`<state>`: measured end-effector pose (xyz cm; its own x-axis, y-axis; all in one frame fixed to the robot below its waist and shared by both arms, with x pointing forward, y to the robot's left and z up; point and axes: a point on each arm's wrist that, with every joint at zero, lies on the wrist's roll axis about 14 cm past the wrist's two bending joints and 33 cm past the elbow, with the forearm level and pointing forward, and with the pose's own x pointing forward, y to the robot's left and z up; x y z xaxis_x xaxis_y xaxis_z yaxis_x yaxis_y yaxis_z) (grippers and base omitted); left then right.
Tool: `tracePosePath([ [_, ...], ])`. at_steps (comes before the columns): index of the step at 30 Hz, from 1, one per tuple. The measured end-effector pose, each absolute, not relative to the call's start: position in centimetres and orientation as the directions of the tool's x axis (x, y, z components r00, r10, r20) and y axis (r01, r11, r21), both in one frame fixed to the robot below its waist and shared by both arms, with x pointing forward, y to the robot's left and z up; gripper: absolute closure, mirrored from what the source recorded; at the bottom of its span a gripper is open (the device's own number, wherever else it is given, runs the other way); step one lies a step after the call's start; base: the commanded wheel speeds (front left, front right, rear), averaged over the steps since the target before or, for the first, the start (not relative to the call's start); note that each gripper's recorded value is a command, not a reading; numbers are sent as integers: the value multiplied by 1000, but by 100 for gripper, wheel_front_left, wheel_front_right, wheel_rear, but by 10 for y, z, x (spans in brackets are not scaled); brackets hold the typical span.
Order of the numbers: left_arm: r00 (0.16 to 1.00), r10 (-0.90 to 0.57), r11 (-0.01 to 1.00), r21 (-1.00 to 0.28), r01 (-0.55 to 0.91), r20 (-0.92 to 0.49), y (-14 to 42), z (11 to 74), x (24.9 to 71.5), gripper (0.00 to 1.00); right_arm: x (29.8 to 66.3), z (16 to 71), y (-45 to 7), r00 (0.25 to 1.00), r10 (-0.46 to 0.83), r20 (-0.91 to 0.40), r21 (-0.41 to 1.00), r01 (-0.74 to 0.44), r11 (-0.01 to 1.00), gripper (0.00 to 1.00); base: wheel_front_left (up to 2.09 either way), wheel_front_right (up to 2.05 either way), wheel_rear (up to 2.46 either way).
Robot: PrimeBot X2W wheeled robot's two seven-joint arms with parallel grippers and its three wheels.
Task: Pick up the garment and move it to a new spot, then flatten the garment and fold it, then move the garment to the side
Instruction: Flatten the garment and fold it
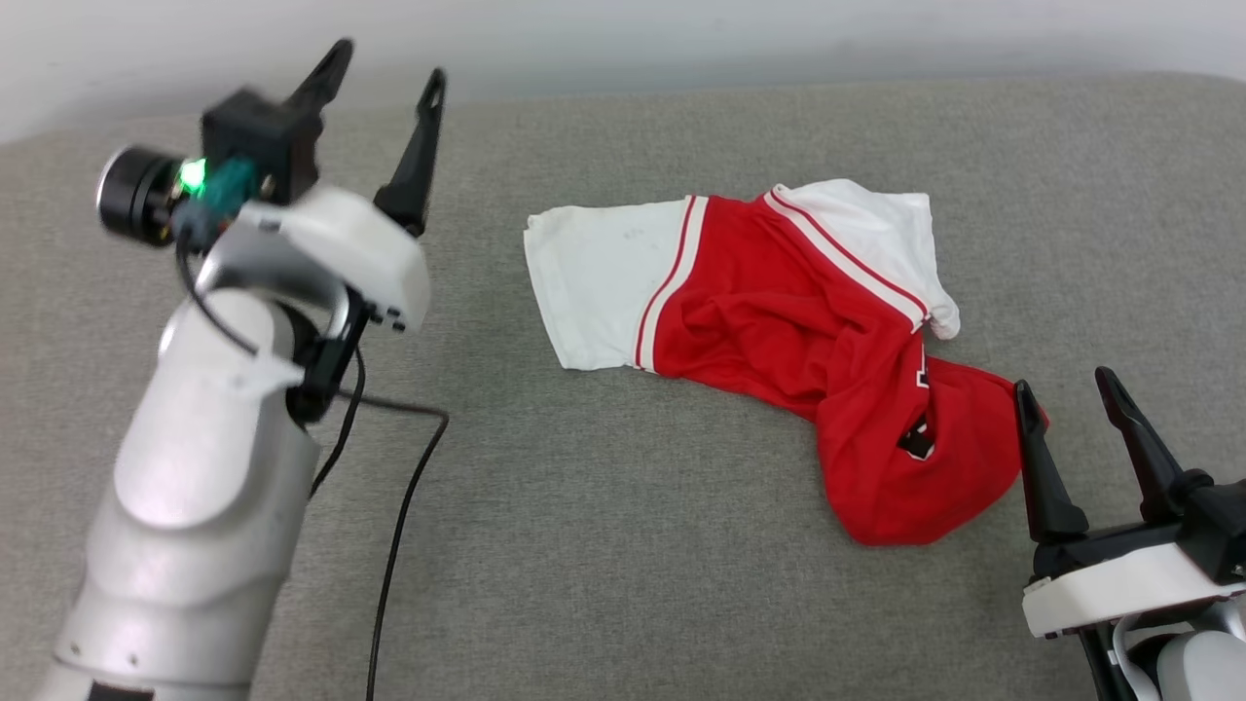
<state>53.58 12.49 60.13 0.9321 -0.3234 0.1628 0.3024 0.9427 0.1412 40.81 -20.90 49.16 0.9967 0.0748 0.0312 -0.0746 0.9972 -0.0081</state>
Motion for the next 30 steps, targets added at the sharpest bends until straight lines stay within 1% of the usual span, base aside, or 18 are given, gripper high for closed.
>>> tracePosePath([
  [4, 914, -405, 907, 128, 402, 0, 100, 592, 559, 0, 406, 489, -210, 998, 59, 25, -5, -59, 998, 0, 0, 0, 0],
  [7, 881, -442, 880, 108, 463, -170, 88, 573, 571, 0, 405, 486, -212, 999, 48, 16, -10, -48, 999, 0, 0, 0, 0],
  [9, 835, -465, 863, 57, 501, -294, 80, 555, 575, 0, 405, 483, -213, 999, 41, 10, -10, -40, 999, 0, 0, 0, 0],
  [11, 781, -471, 845, 45, 534, -410, 75, 540, 577, 0, 406, 482, -213, 999, 39, 6, -16, -39, 999, 0, 0, 0, 0],
  [15, 670, -470, 817, 5, 577, -574, 70, 515, 582, 0, 409, 477, -219, 1000, 20, -5, -25, -20, 999, 0, 0, 0, 0],
  [17, 611, -466, 804, -18, 594, -641, 66, 500, 583, 0, 411, 473, -222, 1000, 10, -14, -28, -10, 1000, 0, 0, 0, 0],
  [19, 552, -442, 790, -15, 613, -707, 65, 482, 583, 0, 412, 469, -225, 1000, 0, -23, -33, 0, 999, 0, 0, 0, 0],
  [22, 475, -421, 774, -32, 633, -773, 62, 459, 583, 0, 415, 463, -230, 999, -17, -39, -37, 16, 999, 0, 0, 0, 0],
  [27, 372, -382, 776, -75, 626, -846, 63, 417, 586, 0, 419, 452, -237, 997, -39, -63, -47, 36, 998, 0, 0, 0, 0],
  [30, 326, -356, 774, -81, 628, -876, 63, 394, 585, 0, 420, 446, -241, 996, -51, -77, -52, 47, 998, 0, 0, 0, 0],
])
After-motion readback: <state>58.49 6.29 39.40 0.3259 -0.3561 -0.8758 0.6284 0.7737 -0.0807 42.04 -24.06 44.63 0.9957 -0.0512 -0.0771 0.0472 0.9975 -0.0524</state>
